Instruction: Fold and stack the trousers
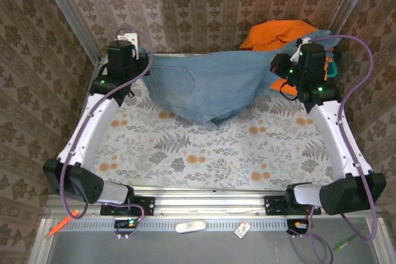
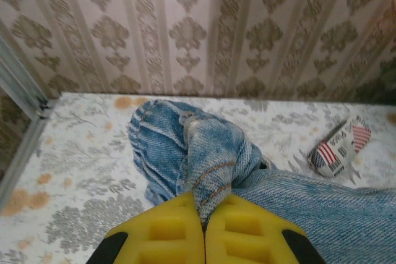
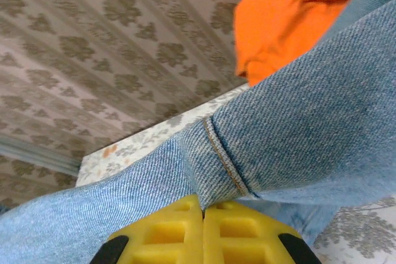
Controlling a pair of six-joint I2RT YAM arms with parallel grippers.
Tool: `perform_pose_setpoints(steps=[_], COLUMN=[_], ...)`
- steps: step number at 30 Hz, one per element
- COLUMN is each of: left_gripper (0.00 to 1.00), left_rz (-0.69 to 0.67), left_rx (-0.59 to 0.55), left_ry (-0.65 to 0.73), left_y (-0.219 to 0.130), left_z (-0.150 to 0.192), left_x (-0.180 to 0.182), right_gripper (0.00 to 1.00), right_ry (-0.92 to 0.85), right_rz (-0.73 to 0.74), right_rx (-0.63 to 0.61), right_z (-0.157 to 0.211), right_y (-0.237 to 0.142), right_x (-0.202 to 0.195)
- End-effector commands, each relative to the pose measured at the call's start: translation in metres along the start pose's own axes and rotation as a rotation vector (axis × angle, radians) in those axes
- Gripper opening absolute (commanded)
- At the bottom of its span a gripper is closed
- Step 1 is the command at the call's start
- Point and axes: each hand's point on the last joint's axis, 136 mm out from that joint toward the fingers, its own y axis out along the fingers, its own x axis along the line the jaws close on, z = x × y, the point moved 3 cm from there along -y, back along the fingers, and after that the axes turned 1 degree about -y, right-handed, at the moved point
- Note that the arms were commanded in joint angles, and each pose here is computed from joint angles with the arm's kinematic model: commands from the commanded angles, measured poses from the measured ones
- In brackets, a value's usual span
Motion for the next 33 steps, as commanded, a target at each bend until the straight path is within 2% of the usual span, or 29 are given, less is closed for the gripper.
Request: perform_pose_setpoints(steps=[1,3,7,8,9,10,11,12,13,15,17,19,22,24,28,30,33], left_gripper=[0.00,0.00,0.00,0.10,0.14,0.41,0.78,0.90,0.94,0.95,0.97,0.98,0.97,0.96,0.94,0.95,0.95], left_rz=[-0.080,-0.119,-0.242,-0.266,-0.287,-0.293,-0.303,-0.301,-0.271,-0.251,-0.212,-0.158,-0.092,-0.052,0.035,0.067,0.131], left_rx=[-0.117,-0.110,-0.062,-0.042,-0.027,-0.020,-0.019,-0.026,-0.043,-0.068,-0.080,-0.073,0.007,0.093,0.190,0.198,0.214], left_ry=[-0.047,-0.120,-0.323,-0.368,-0.410,-0.444,-0.476,-0.497,-0.503,-0.544,-0.548,-0.543,-0.540,-0.550,-0.565,-0.560,-0.520], left_y=[-0.043,-0.057,-0.088,-0.093,-0.107,-0.120,-0.131,-0.144,-0.153,-0.169,-0.176,-0.176,-0.154,-0.131,-0.089,-0.071,-0.043], left_z=[-0.010,0.027,0.133,0.155,0.175,0.189,0.199,0.206,0.206,0.204,0.193,0.178,0.167,0.170,0.189,0.199,0.201], left_x=[0.034,0.047,0.080,0.087,0.093,0.097,0.100,0.103,0.101,0.101,0.096,0.087,0.070,0.058,0.031,0.018,-0.001], right_gripper=[0.00,0.00,0.00,0.00,0.00,0.23,0.36,0.39,0.43,0.58,0.59,0.65,0.75,0.76,0.75,0.66,0.28], right_ry=[-0.050,-0.039,-0.050,-0.073,-0.062,-0.070,-0.076,-0.072,-0.074,-0.095,-0.129,-0.198,-0.312,-0.343,-0.255,-0.204,-0.189], right_rz=[-0.020,-0.018,0.035,0.056,0.080,0.103,0.094,0.103,0.107,0.097,0.118,0.126,0.160,0.207,0.218,0.254,0.264], right_rx=[-0.019,0.055,0.230,0.269,0.296,0.344,0.374,0.395,0.408,0.412,0.393,0.340,0.215,0.177,0.273,0.334,0.423], right_z=[0.024,0.079,0.200,0.222,0.240,0.258,0.271,0.279,0.284,0.284,0.273,0.253,0.216,0.196,0.188,0.196,0.216], right_y=[-0.036,-0.040,-0.059,-0.068,-0.077,-0.087,-0.093,-0.100,-0.106,-0.112,-0.117,-0.118,-0.113,-0.100,-0.049,-0.023,0.009], right_x=[0.012,0.003,-0.032,-0.041,-0.050,-0.061,-0.063,-0.068,-0.070,-0.065,-0.060,-0.049,-0.030,-0.024,-0.030,-0.044,-0.054])
